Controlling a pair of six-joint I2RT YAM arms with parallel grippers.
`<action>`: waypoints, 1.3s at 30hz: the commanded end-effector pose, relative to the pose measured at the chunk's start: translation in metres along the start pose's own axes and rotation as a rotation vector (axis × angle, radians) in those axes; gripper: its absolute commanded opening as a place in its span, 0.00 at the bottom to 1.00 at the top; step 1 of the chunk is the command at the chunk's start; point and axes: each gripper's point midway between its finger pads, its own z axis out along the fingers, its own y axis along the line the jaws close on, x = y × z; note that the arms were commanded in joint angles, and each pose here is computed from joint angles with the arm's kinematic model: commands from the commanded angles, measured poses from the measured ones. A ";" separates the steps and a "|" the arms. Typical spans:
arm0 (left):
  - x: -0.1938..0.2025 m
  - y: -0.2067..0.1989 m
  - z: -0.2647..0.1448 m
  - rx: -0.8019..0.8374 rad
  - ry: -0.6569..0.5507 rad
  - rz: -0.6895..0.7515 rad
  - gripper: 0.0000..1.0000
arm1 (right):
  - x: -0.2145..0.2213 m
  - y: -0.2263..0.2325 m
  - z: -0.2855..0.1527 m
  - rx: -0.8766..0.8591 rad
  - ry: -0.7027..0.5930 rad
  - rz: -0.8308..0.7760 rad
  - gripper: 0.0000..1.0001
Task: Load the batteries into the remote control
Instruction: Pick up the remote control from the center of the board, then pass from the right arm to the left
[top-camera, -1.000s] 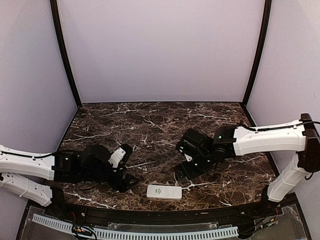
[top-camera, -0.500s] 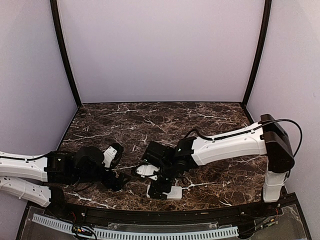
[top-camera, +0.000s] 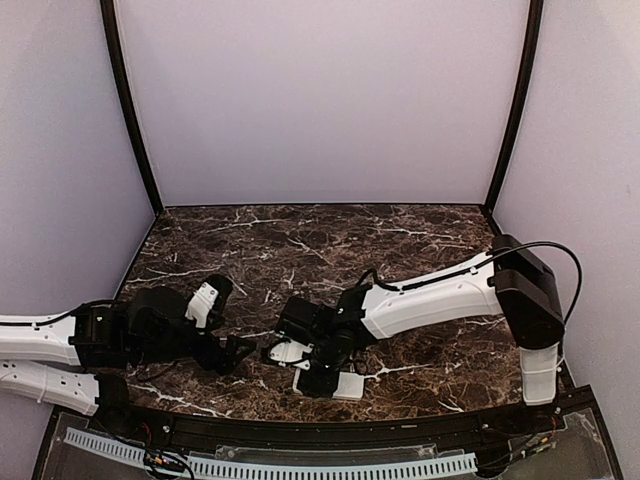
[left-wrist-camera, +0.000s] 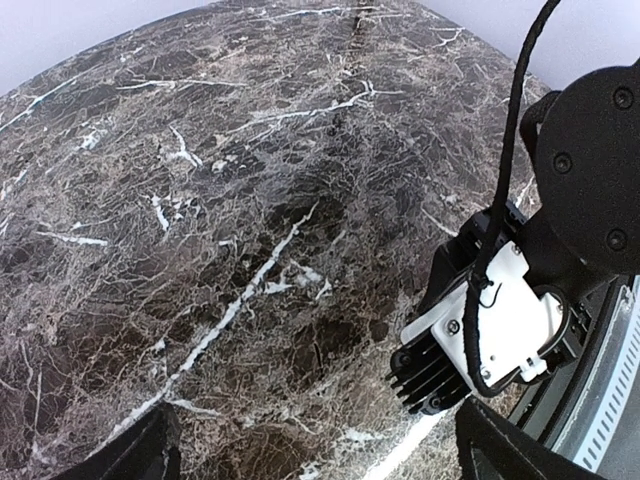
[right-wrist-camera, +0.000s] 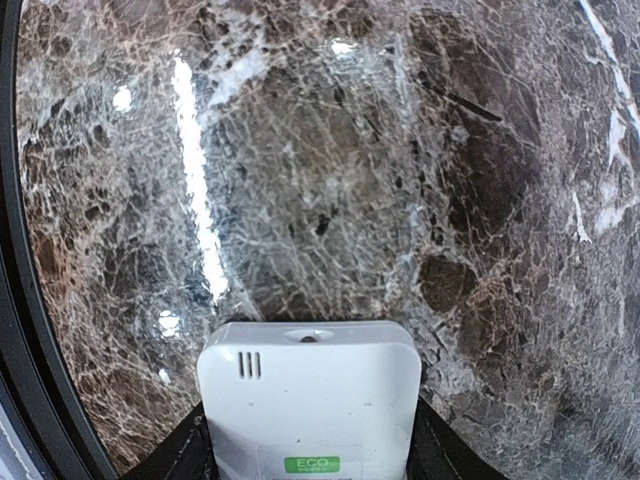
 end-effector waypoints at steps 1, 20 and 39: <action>0.004 0.005 -0.004 -0.008 -0.018 0.025 0.94 | 0.002 0.004 0.001 -0.013 0.024 0.002 0.54; -0.070 -0.086 -0.043 0.455 -0.257 0.176 0.89 | -0.103 -0.003 -0.259 -0.163 -0.936 0.099 0.33; -0.203 -0.167 -0.097 0.723 -0.555 0.320 0.96 | -0.112 0.027 -0.411 -0.287 -1.521 -0.063 0.27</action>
